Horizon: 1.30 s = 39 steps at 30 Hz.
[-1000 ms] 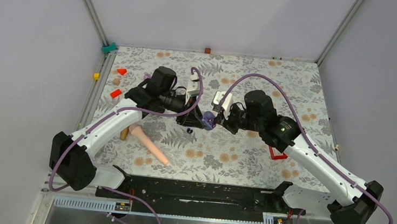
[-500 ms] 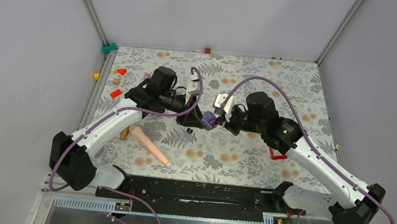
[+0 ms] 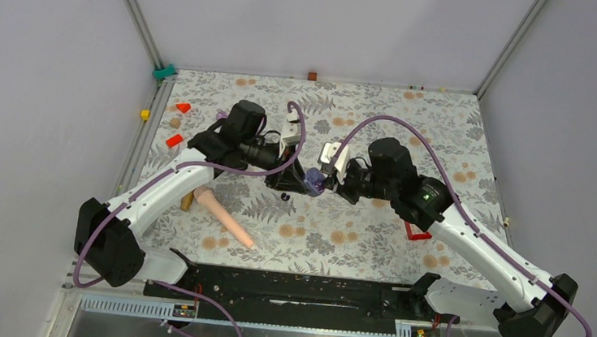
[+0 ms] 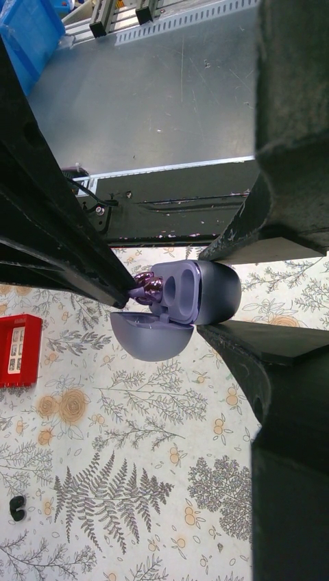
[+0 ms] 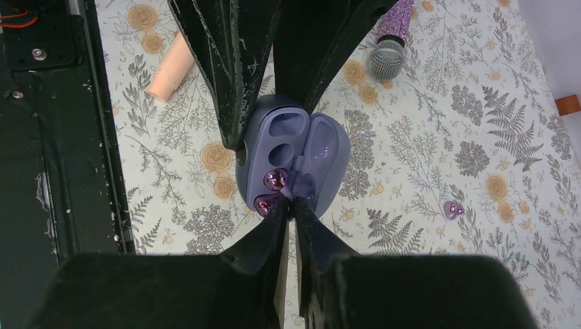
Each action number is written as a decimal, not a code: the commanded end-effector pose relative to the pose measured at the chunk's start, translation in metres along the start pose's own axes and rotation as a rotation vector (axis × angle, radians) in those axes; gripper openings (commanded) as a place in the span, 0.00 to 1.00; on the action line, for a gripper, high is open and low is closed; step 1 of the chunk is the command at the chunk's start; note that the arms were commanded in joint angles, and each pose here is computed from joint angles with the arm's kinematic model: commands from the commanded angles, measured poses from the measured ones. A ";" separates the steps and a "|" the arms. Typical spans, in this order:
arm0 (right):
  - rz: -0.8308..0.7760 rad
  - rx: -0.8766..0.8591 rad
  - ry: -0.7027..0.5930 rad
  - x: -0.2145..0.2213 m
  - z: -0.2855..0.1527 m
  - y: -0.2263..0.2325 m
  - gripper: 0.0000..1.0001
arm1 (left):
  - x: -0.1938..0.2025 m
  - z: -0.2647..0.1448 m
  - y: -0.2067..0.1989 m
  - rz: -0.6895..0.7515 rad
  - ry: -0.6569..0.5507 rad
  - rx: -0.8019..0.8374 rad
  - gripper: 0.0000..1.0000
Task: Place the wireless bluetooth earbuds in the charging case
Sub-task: Place the earbud in the charging case.
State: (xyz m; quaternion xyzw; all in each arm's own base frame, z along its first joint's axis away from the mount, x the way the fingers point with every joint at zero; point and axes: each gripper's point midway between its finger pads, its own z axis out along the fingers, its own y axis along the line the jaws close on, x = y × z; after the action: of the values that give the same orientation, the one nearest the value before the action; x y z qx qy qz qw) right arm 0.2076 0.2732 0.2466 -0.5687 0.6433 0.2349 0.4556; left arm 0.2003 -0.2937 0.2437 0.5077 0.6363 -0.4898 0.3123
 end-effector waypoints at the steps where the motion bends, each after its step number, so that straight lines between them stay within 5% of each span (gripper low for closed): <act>1: -0.008 -0.057 -0.014 -0.003 0.004 0.012 0.12 | -0.025 -0.007 -0.009 0.092 -0.054 0.024 0.00; 22: 0.042 -0.002 -0.043 -0.047 -0.034 0.002 0.35 | -0.025 -0.008 -0.010 0.101 -0.051 0.016 0.00; 25: 0.097 0.075 -0.058 -0.067 -0.055 -0.012 0.53 | -0.025 -0.010 -0.011 0.106 -0.048 0.012 0.00; 27: 0.150 0.178 -0.053 -0.075 -0.070 -0.029 0.96 | -0.026 -0.011 -0.011 0.113 -0.047 0.006 0.00; 33: 0.328 0.552 -0.033 -0.093 -0.134 -0.085 0.99 | -0.026 -0.013 -0.011 0.127 -0.045 -0.011 0.00; 39: 0.596 0.709 -0.221 -0.125 -0.193 -0.098 1.00 | -0.028 -0.019 -0.010 0.147 -0.047 -0.040 0.00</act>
State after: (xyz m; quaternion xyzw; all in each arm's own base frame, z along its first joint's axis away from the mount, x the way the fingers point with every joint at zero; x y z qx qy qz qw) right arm 0.2350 0.1919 0.4358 -0.2861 0.7411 0.1673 0.5838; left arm 0.1956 -0.2876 0.2479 0.5180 0.6306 -0.4806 0.3210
